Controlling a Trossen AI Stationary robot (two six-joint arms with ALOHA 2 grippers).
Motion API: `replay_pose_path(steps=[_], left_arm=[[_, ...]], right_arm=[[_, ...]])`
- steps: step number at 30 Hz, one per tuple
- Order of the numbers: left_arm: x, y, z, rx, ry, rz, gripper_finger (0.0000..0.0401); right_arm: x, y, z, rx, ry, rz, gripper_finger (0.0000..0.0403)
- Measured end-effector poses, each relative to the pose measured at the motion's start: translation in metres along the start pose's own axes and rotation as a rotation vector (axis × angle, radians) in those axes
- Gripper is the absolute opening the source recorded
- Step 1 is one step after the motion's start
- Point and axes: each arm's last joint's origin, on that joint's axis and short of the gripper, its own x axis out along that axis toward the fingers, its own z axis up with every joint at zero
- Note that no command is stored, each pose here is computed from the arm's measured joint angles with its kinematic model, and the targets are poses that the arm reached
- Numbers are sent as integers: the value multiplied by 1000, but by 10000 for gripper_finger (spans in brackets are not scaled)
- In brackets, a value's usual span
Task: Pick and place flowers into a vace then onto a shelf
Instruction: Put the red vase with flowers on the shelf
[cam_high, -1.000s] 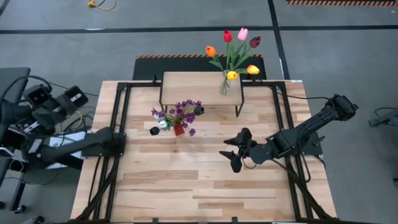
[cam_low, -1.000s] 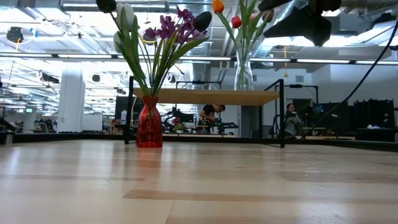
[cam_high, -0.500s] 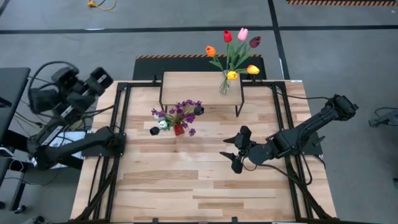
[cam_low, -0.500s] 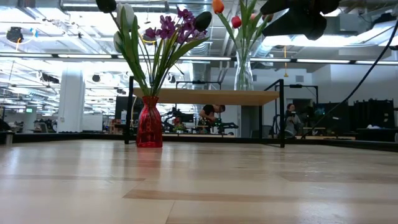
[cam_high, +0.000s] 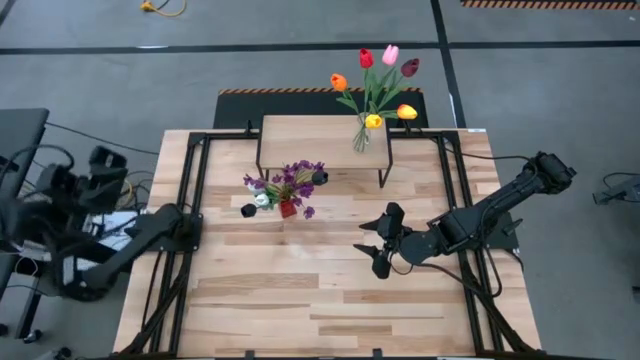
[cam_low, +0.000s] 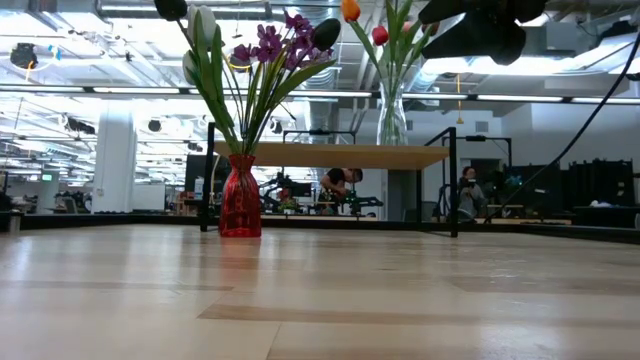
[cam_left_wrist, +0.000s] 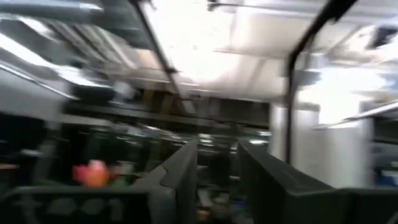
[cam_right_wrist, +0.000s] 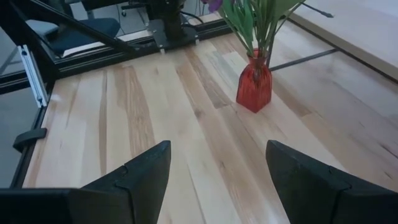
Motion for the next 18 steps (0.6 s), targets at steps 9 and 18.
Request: replay_pose_path(steps=[9,18], left_arm=[[1,1,-3,288,23,655,87],[99,102,-25,96,209,359,87]], right_arm=[[1,-3,-1,0,13,-18,256],[3,-5,1,138,9,-27,256]])
